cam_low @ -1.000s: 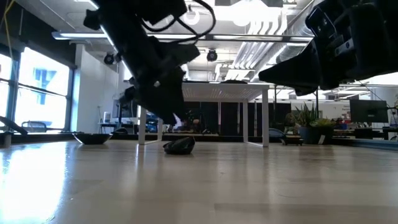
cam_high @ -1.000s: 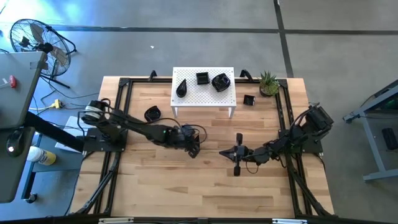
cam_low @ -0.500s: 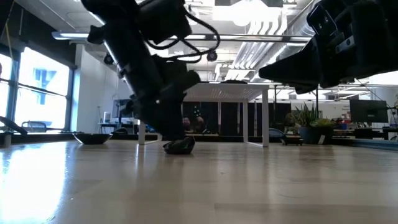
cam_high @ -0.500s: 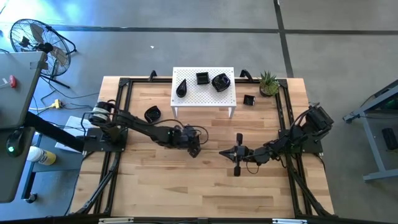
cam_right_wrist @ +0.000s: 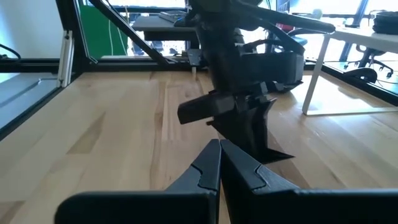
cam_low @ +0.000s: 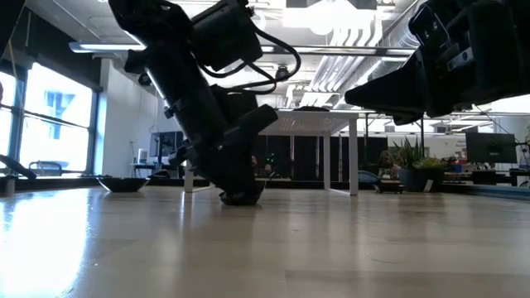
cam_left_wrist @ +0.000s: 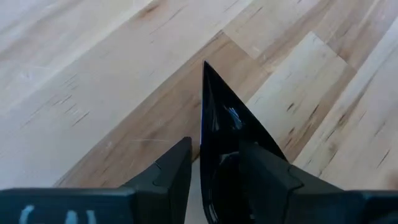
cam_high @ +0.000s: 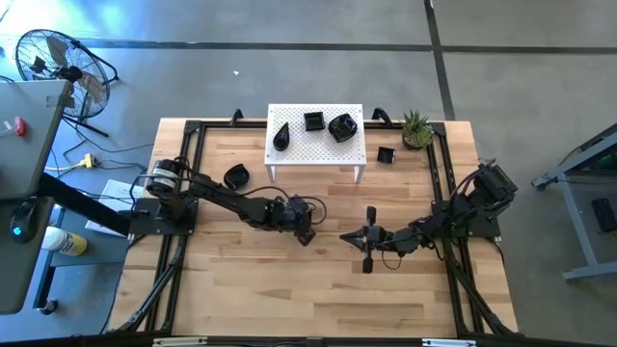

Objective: Pick & Place Mini shaped plates
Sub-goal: Stack the drop shaped bowl on top of the drop shaped bowls on the shelf

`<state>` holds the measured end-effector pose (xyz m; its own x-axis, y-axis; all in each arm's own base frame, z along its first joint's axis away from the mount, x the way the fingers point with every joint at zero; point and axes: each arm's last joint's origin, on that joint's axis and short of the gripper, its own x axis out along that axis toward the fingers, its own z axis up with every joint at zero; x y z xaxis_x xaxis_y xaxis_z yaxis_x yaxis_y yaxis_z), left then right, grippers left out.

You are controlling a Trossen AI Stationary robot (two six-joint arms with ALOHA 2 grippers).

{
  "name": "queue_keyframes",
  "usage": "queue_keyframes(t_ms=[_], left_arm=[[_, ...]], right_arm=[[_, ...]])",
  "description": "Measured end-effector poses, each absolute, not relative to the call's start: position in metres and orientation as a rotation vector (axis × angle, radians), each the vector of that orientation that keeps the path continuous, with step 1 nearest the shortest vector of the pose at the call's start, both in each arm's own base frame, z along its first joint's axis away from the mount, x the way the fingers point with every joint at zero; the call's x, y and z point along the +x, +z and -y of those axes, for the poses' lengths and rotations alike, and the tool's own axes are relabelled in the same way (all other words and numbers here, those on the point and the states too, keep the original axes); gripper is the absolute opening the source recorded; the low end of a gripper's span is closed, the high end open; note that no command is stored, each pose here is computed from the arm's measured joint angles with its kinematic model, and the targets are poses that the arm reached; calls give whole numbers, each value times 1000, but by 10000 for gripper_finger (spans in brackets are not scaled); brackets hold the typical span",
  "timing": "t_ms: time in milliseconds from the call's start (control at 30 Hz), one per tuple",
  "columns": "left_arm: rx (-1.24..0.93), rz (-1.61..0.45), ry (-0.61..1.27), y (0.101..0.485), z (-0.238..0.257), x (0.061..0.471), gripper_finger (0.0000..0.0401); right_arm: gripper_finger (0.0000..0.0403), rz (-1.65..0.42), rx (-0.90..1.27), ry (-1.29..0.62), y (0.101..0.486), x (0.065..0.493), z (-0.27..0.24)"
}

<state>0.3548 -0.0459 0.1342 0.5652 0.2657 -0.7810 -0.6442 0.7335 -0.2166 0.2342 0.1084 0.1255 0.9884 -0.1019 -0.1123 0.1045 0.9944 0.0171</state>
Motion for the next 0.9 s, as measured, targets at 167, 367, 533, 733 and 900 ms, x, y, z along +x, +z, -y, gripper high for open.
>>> queue_keyframes(t_ms=[167,367,533,733,900], left_arm=[[-525,-811,560,134,46,354,84],[-550,-819,524,135,47,355,16],[-548,-802,498,139,48,358,8],[-523,-771,457,165,48,356,3],[-502,-709,421,208,45,340,2]], right_arm=[[1,-111,25,-104,125,234,-108],[2,-121,20,-104,124,234,-108],[2,-122,19,-104,124,234,-108],[1,-126,18,-103,124,234,-109],[3,-137,18,-101,123,233,-109]])
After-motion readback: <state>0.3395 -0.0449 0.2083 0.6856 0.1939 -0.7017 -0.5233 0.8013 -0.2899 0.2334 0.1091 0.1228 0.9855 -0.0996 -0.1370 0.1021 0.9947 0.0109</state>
